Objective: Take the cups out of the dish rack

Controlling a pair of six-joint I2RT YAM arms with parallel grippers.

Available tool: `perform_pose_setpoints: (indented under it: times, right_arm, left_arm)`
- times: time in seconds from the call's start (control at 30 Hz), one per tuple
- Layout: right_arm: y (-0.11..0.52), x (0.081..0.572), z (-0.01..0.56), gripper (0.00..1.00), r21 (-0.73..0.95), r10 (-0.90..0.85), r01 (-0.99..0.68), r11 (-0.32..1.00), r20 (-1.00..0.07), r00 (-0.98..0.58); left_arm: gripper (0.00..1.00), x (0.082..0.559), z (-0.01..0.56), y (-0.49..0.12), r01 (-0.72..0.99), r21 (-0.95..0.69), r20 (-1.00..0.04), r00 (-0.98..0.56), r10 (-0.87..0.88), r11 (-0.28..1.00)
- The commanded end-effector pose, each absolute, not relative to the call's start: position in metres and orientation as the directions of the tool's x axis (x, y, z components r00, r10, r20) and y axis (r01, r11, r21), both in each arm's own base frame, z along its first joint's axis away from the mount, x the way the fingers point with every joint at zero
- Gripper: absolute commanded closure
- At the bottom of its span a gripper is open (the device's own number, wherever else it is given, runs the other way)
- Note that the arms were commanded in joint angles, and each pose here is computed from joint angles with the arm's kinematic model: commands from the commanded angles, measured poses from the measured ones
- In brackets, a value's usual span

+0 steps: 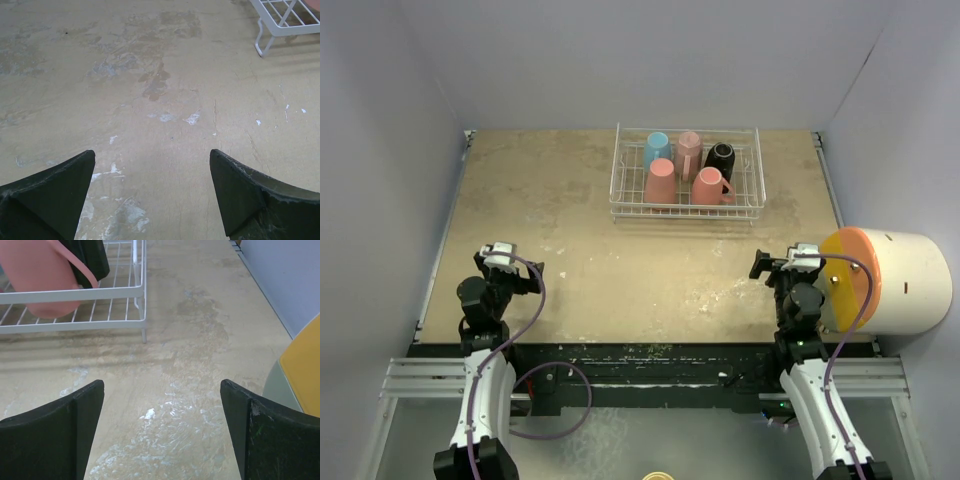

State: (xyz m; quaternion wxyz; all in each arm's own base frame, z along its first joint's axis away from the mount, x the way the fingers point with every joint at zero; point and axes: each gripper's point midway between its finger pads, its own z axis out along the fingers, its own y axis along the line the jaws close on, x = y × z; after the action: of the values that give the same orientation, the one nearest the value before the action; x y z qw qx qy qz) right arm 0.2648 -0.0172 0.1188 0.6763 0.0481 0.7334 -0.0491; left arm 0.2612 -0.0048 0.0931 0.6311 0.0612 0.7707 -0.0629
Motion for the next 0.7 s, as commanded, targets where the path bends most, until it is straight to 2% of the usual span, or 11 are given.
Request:
perform_pose_setpoints:
  times: [0.0, 0.4, 0.47, 0.6, 0.67]
  right_arm:
    - [-0.011, 0.27, 0.145, 0.0, -0.009, -0.009, 0.1, 0.995, -1.0, 0.0]
    - [-0.012, 0.269, 0.145, 0.0, -0.01, -0.01, 0.103, 0.995, -1.0, 0.0]
    - [-0.029, 0.268, 0.157, 0.0, -0.007, -0.013, 0.198, 0.98, -0.999, 0.031]
    - [-0.037, 0.269, 0.182, 0.0, 0.004, 0.006, 0.251, 0.968, -1.0, -0.009]
    - [-0.041, 0.271, 0.195, 0.0, 0.098, 0.104, 0.301, 0.949, -0.995, -0.005]
  left_arm:
    - [0.01, 0.266, 0.111, -0.006, 0.195, 0.023, -0.991, -0.127, 0.048, 0.981]
    - [0.01, 0.266, 0.111, -0.007, 0.195, 0.024, -0.991, -0.125, 0.049, 0.981]
    - [0.01, 0.266, 0.112, -0.007, 0.194, 0.025, -0.991, -0.123, 0.05, 0.981]
    - [0.01, 0.27, 0.128, -0.006, 0.196, 0.018, -0.991, -0.128, 0.043, 0.98]
    - [0.01, 0.276, 0.145, -0.001, 0.179, 0.002, -0.985, -0.172, 0.033, 0.984]
